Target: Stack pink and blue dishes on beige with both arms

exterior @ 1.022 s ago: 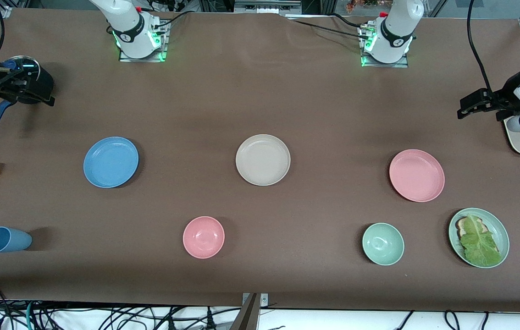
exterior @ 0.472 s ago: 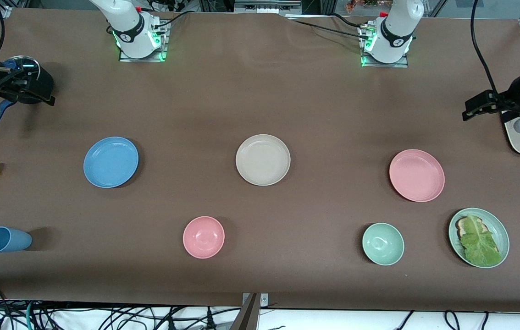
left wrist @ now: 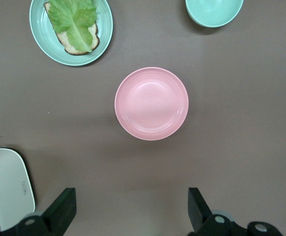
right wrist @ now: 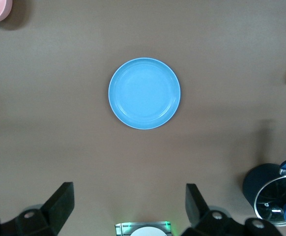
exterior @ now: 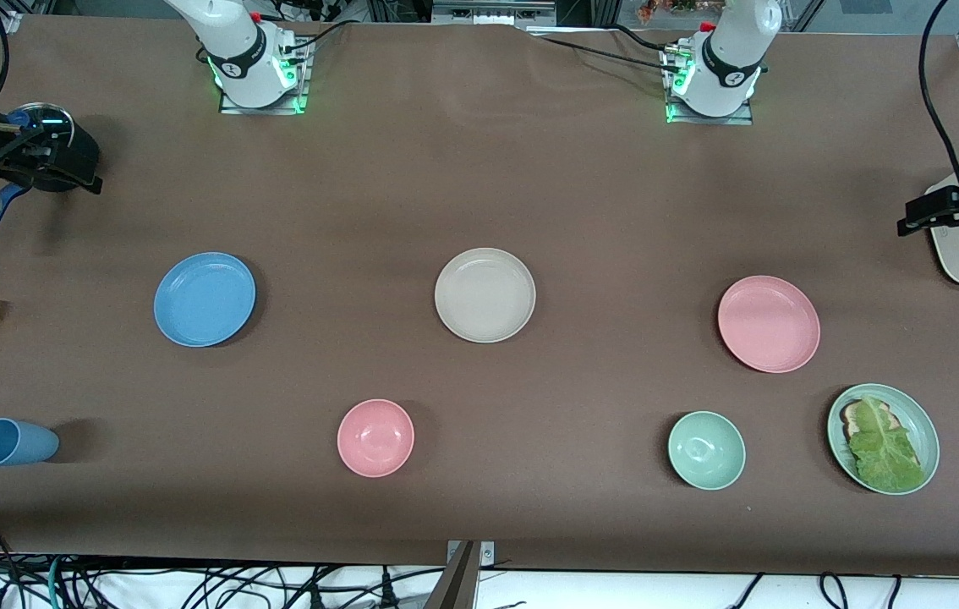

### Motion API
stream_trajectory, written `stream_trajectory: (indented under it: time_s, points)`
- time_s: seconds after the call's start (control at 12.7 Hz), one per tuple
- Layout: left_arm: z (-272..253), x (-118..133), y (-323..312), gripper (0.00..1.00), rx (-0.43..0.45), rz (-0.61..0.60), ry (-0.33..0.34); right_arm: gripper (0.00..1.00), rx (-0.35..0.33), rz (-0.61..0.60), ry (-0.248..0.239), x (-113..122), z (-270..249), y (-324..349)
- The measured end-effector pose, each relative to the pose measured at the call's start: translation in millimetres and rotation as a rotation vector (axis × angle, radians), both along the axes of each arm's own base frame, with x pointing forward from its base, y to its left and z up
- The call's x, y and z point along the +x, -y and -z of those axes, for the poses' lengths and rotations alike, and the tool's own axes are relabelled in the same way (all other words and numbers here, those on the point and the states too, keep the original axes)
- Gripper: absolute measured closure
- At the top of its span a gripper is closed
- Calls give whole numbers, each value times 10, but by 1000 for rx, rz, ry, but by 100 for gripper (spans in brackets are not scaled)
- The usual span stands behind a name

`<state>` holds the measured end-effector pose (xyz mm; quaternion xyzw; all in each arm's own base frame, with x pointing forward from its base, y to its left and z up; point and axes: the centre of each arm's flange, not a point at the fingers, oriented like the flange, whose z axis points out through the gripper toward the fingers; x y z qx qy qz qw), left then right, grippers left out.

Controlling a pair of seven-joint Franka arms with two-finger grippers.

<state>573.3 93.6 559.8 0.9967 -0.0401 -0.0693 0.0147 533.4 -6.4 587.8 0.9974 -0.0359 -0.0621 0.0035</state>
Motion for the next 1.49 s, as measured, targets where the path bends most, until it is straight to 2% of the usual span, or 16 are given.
stream_trajectory:
  time_s: [0.31, 0.55, 0.71, 0.87, 1.26, 1.49]
  points:
    - [217, 56, -315, 0, -14, 35, -16, 0, 0, 0, -4, -5, 3, -2]
    - [609, 158, -912, 0, -33, 87, 7, 0, 0, 0, -7, -8, 5, -2]
    - [882, 173, -1149, 0, -72, 81, -10, 0, 0, -1, -10, -11, 6, -3]
    - [1244, 258, -1245, 0, -110, 61, -24, 0, 0, -1, -12, -14, 6, -4]
    - [2075, 562, -1311, 0, -98, 56, 7, 0, 0, -1, -20, -25, 8, -5]
    - [2526, 651, -1198, 0, -120, 68, -19, 0, 0, -1, -20, -25, 4, -6]
